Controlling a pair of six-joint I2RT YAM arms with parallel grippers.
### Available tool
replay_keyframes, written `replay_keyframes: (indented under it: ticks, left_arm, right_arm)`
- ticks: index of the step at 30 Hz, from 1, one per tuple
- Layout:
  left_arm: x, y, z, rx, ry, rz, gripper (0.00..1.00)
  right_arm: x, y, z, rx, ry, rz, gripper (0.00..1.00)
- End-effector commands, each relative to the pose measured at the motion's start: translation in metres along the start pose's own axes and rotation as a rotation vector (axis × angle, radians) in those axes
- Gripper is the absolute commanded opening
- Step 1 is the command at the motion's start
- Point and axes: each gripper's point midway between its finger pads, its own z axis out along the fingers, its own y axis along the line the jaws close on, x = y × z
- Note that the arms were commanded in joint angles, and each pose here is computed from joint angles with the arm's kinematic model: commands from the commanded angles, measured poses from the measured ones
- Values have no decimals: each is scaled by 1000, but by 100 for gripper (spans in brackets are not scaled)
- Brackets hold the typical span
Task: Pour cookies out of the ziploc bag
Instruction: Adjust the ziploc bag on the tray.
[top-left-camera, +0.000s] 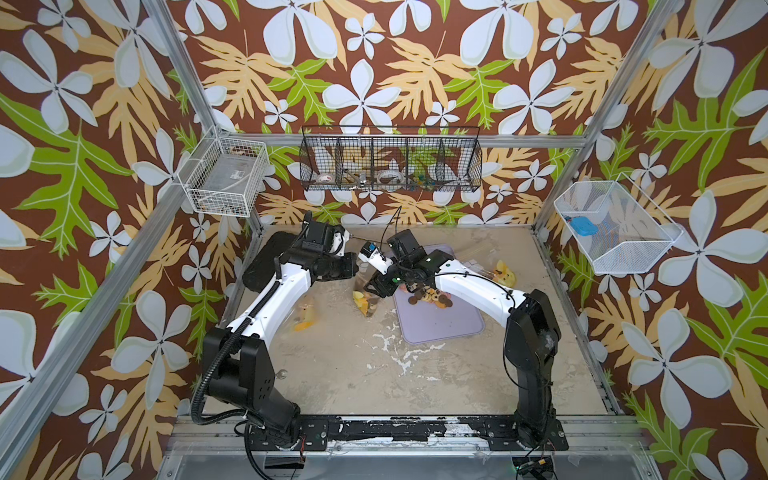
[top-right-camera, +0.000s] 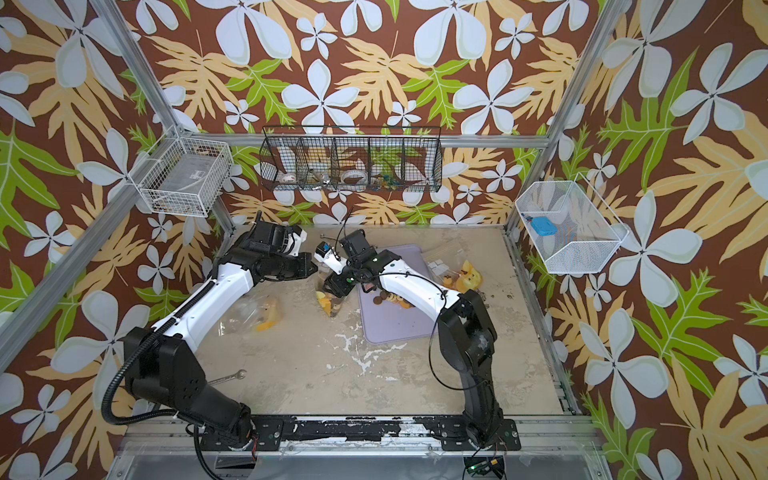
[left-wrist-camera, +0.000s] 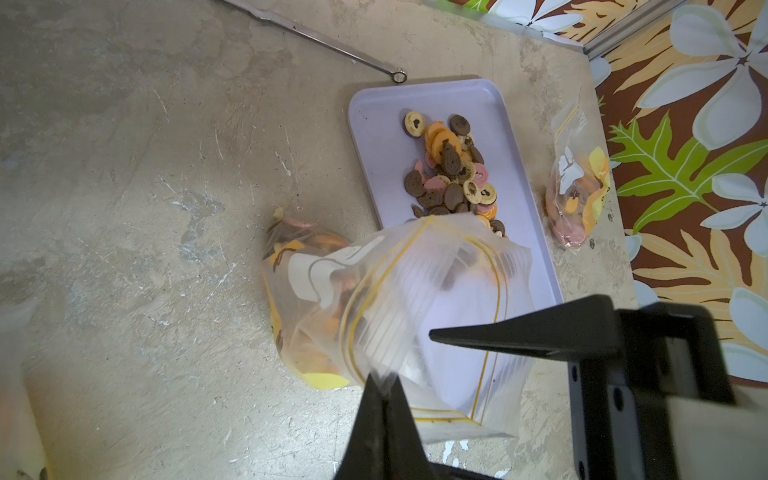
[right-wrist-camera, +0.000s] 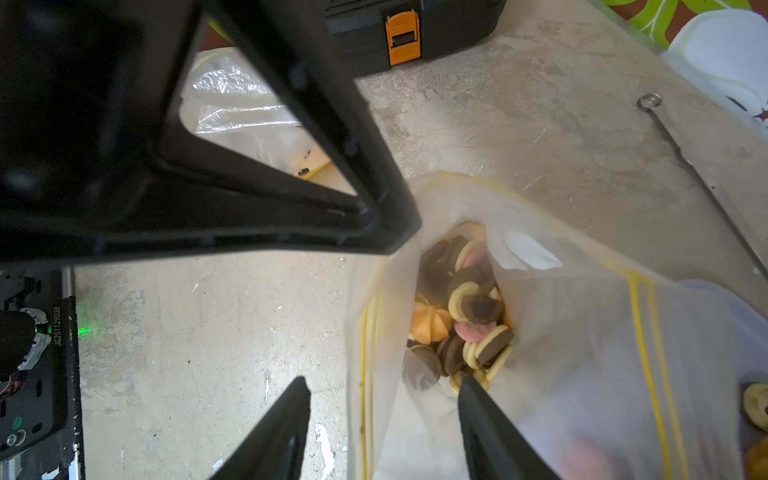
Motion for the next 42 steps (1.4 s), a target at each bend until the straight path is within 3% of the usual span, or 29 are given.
replay_keyframes:
  ticks: [1,9,20,25,27,28,29,32,34,36,42]
  left_arm:
    - [-5,-5,-4,27,-31,-3,0]
    - [-12,-13,-8,58,-47,-3,0]
    - [-17,-13,-10,61,-55,-18,0]
    - [-17,-12,-12,60,-56,-20,0]
    - [-15,-11,-13,58,-55,-21,9]
    - [-14,-10,-14,58,-56,-23,21]
    - [-12,-10,-15,61,-56,-22,40]
    - [-10,-3,-26,42,-108,-34,76]
    - [-8,1,-36,44,-161,-49,93]
    - [-4,6,-45,30,-204,-57,100]
    - [12,28,-57,-11,-269,-105,100]
  right_arm:
    - [5,2,1,-12,2,-10,55]
    - [19,-1,6,9,20,4,50]
    - [24,5,8,-29,27,40,3]
    - [26,10,11,-80,21,95,0]
    - [26,12,10,-94,9,115,0]
    - [25,14,9,-102,3,125,0]
    - [25,15,9,-110,-1,134,0]
    - [23,13,6,-126,-12,173,0]
    - [21,12,2,-141,-25,203,0]
    - [19,10,0,-152,-34,232,0]
    - [-5,25,-11,-273,-93,304,0]
